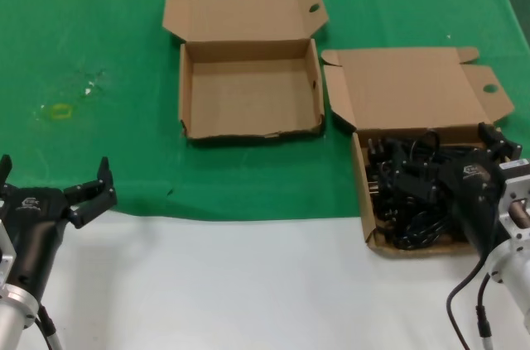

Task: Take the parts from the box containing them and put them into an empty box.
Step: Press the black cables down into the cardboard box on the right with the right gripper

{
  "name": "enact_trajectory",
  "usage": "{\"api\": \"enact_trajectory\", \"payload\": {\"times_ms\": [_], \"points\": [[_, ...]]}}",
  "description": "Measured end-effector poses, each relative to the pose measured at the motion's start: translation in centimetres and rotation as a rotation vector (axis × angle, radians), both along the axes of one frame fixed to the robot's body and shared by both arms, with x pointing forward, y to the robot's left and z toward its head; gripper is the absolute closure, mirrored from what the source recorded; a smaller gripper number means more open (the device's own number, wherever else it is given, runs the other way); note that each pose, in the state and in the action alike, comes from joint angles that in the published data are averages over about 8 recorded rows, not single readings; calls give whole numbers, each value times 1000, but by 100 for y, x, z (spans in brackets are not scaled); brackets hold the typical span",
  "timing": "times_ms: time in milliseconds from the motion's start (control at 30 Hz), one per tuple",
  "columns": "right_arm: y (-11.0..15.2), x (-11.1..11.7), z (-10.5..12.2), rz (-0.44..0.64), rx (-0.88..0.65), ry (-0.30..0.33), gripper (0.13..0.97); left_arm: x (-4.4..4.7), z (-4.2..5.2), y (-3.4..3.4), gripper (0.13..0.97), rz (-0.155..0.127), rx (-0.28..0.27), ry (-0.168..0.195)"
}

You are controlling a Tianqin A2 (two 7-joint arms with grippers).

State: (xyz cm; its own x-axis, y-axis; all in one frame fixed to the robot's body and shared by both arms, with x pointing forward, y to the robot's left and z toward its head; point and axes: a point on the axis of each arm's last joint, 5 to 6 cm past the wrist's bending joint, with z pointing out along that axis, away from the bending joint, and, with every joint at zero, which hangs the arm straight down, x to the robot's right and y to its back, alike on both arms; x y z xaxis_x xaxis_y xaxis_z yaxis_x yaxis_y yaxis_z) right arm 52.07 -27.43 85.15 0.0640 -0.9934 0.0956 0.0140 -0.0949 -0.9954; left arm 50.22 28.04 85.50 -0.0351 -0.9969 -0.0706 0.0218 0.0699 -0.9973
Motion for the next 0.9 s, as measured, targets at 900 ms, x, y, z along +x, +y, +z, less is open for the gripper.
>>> {"api": "enact_trajectory", "payload": {"times_ms": [900], "points": [[0,0,0,0,0,0,130,0,0,0,148,0,0,0]]}}
